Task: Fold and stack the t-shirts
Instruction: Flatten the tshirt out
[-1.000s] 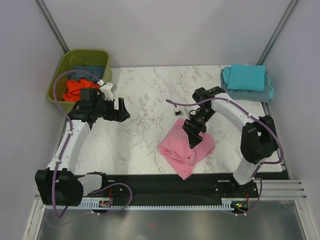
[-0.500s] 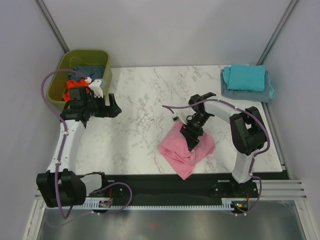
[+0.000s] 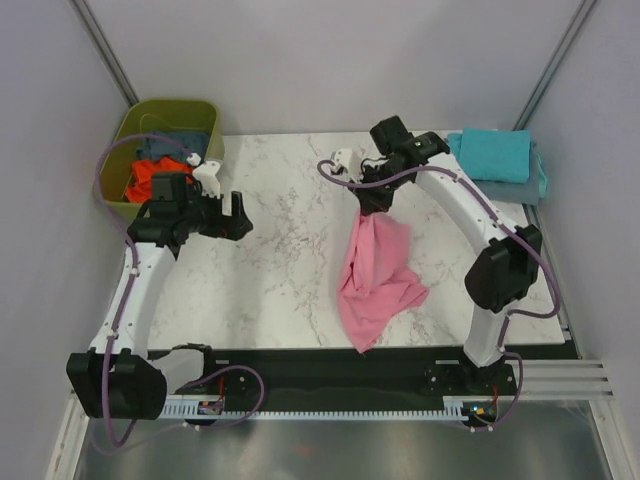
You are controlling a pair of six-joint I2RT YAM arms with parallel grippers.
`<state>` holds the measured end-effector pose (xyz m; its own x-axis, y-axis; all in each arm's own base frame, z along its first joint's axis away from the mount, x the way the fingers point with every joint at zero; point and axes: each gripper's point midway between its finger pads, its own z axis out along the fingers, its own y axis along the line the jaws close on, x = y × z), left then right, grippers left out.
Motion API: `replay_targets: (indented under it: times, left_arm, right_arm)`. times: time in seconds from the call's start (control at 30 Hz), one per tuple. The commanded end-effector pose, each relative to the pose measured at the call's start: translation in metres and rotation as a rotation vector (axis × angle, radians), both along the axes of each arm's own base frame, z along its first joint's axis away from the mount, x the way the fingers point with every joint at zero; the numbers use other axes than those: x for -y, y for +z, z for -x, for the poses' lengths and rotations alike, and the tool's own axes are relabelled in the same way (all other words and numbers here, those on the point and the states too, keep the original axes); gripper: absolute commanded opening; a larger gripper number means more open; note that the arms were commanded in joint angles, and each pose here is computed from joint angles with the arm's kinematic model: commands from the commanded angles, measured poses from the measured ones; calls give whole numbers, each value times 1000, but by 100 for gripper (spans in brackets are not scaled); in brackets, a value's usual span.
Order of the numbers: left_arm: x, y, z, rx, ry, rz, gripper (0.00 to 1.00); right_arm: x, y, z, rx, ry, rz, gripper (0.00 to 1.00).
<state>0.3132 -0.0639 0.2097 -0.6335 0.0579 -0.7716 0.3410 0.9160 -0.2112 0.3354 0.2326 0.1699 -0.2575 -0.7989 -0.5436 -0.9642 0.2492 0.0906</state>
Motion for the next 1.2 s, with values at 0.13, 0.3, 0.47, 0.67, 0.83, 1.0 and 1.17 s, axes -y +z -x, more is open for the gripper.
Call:
replay_targets:
  times: [0.13, 0.3, 0.47, 0.67, 0.83, 1.0, 1.17]
  left_arm:
    - [34, 10, 5, 66, -215, -147, 100]
    - [42, 24, -2, 79, -235, -113, 99]
    - [45, 29, -2, 95, -242, -112, 99]
    - [42, 32, 1, 107, -234, -112, 99]
    - [36, 35, -6, 109, -212, -113, 99]
    - [29, 36, -12, 106, -189, -115, 99]
    - [23, 35, -13, 103, -172, -116, 99]
  right_arm:
    - [30, 90, -123, 555, -420, 4, 0]
    - [45, 68, -141, 579, -631, 3, 94]
    - [36, 55, -79, 470, -481, -90, 91]
    - [8, 7, 47, 218, -47, -155, 81]
    - [-4, -45, 73, 124, 82, -105, 75]
    - [-6, -92, 75, 101, 152, -25, 72]
    - [-9, -110, 61, 94, 159, 9, 73]
